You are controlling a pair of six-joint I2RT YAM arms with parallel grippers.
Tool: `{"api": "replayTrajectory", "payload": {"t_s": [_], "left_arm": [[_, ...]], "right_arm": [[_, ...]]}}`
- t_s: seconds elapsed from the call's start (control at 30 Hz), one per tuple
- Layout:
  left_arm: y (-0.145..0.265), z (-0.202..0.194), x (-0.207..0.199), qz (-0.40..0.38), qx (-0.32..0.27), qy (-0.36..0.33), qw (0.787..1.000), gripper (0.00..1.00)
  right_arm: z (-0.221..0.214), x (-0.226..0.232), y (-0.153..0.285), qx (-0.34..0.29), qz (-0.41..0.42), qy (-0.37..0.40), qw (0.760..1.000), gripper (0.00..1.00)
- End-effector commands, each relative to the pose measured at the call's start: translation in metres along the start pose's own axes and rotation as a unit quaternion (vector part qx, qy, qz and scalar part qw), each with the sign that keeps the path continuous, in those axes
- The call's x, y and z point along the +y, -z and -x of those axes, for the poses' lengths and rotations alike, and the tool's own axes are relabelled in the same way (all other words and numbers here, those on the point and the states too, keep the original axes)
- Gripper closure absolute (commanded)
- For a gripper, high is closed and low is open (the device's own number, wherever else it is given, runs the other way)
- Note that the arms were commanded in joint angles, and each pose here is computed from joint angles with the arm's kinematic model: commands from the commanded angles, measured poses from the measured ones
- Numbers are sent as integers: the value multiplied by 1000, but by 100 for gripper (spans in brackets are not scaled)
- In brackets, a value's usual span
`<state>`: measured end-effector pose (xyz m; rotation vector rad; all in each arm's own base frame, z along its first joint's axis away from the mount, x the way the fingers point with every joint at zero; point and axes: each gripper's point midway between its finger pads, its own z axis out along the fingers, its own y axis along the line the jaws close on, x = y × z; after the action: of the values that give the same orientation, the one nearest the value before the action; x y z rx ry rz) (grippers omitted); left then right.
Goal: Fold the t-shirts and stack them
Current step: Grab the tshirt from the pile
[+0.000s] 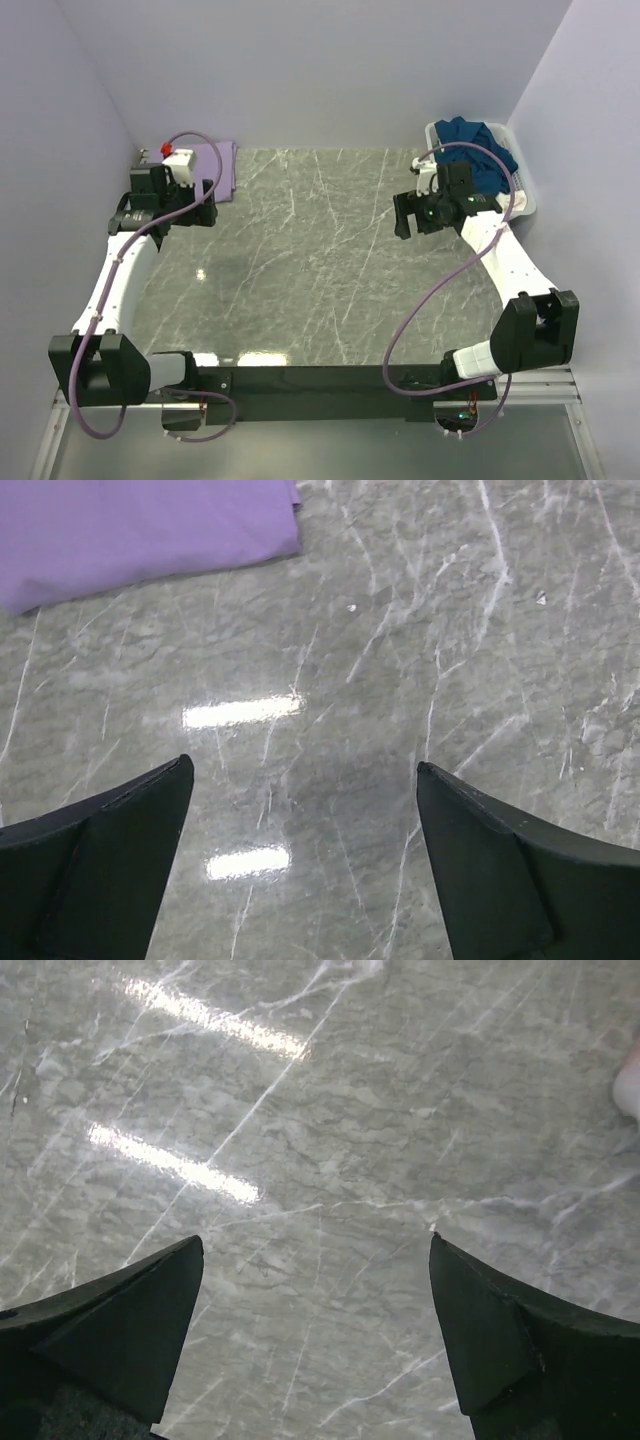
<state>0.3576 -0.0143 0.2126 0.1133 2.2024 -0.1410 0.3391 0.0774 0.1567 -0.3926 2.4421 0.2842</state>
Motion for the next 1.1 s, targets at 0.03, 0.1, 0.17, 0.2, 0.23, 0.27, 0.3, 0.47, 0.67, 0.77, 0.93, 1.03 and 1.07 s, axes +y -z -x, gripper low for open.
{"api": "replayTrajectory", "payload": {"t_s": [0.03,0.1,0.17,0.2,0.23,0.27,0.3,0.47,0.67,0.77,0.93,1.03,1.07], "left_arm": [[3,32,-8,-5,-43,-14,999,1],[1,43,-10,-11,-47,-7,999,1],[2,59,-8,1,-63,29,998,1],[-2,62,-6,4,-62,35,997,1],[-3,65,-6,5,-63,45,997,1],[-1,73,-8,-1,-70,47,996,0],[-5,74,-10,-6,-68,49,996,1],[-9,81,-21,-38,-70,58,995,1],[-20,78,-18,-32,-58,65,996,1],[-24,74,-12,-17,-51,59,997,1],[-27,62,-5,0,-37,51,998,1],[-27,58,0,13,-34,49,998,1],[-25,59,1,16,-36,47,998,1]], "right_arm": [[36,-15,15,-33,-34,26,999,0],[43,-25,11,-28,-46,37,998,0],[62,-41,16,-42,-65,38,996,0],[65,-51,8,-34,-69,39,996,0],[84,-62,14,-53,-78,36,995,0],[91,-78,15,-56,-89,25,994,0],[91,-96,2,-43,-86,8,995,0],[150,-172,4,-93,-118,-47,987,0],[176,-244,-39,-128,-159,-90,975,0],[188,-259,-55,-156,-171,-102,968,0],[200,-281,-76,-192,-191,-112,956,0],[200,-294,-89,-198,-202,-121,951,3],[197,-299,-96,-197,-203,-130,950,5]]}}
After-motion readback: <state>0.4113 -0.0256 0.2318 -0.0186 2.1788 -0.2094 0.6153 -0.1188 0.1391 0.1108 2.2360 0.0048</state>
